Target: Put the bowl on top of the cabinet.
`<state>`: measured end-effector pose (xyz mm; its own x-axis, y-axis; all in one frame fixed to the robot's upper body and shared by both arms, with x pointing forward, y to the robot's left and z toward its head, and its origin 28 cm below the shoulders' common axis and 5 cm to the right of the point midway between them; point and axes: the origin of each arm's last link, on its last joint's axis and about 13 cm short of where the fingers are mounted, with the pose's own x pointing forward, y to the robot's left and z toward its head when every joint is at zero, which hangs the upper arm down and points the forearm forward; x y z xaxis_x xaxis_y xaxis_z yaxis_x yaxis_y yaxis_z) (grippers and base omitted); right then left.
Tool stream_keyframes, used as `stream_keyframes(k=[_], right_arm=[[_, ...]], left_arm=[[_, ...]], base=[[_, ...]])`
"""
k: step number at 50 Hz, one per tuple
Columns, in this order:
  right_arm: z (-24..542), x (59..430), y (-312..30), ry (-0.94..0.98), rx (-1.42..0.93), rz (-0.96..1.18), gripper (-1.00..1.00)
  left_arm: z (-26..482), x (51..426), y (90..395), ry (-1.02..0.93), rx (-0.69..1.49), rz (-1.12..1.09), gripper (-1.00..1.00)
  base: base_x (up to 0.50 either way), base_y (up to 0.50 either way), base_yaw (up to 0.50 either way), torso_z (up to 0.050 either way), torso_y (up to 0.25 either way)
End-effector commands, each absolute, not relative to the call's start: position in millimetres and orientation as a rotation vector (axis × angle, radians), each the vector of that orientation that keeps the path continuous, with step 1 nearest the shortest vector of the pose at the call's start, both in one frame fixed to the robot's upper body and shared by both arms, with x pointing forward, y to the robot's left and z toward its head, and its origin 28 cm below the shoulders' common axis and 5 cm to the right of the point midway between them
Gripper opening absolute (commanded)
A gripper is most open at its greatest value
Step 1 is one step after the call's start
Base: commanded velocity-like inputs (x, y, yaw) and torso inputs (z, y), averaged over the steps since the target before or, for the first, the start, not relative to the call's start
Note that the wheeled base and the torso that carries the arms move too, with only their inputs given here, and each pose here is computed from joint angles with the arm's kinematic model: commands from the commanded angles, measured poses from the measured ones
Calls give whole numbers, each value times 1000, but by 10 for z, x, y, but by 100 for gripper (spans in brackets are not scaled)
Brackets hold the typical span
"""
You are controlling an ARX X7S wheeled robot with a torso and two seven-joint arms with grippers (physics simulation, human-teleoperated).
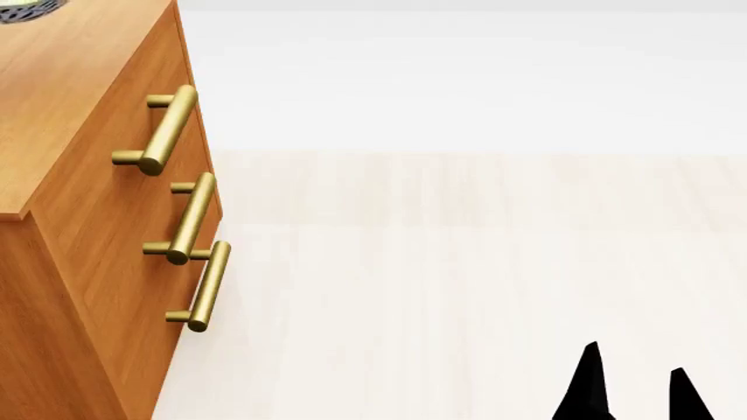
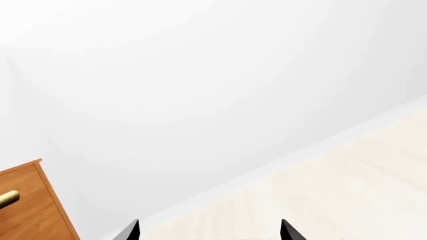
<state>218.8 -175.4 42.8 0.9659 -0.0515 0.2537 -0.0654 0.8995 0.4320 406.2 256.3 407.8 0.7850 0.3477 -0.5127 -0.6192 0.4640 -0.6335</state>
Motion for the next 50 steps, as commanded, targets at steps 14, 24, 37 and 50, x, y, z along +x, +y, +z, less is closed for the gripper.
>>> stream_keyframes(k=[14,24,37,50], right_arm=[[416,2203,-1763,-257,456,7,100],[414,2211,-1751,-254,452,9,100],[417,2205,-1747,-256,451,8,100],[409,2233,-1732,-246,444,13,100]], left_arm=[[4042,4106,2667,342,-996,784,-100],[4046,4101,2686,341,-987,802,-100],[3970,4124,2699,343,-972,818,-100],[3886,4140,2747,350,-969,834,-100]], base=[[0,0,0,1,1],[0,0,0,0,0],[0,0,0,0,0],[0,0,0,0,1]])
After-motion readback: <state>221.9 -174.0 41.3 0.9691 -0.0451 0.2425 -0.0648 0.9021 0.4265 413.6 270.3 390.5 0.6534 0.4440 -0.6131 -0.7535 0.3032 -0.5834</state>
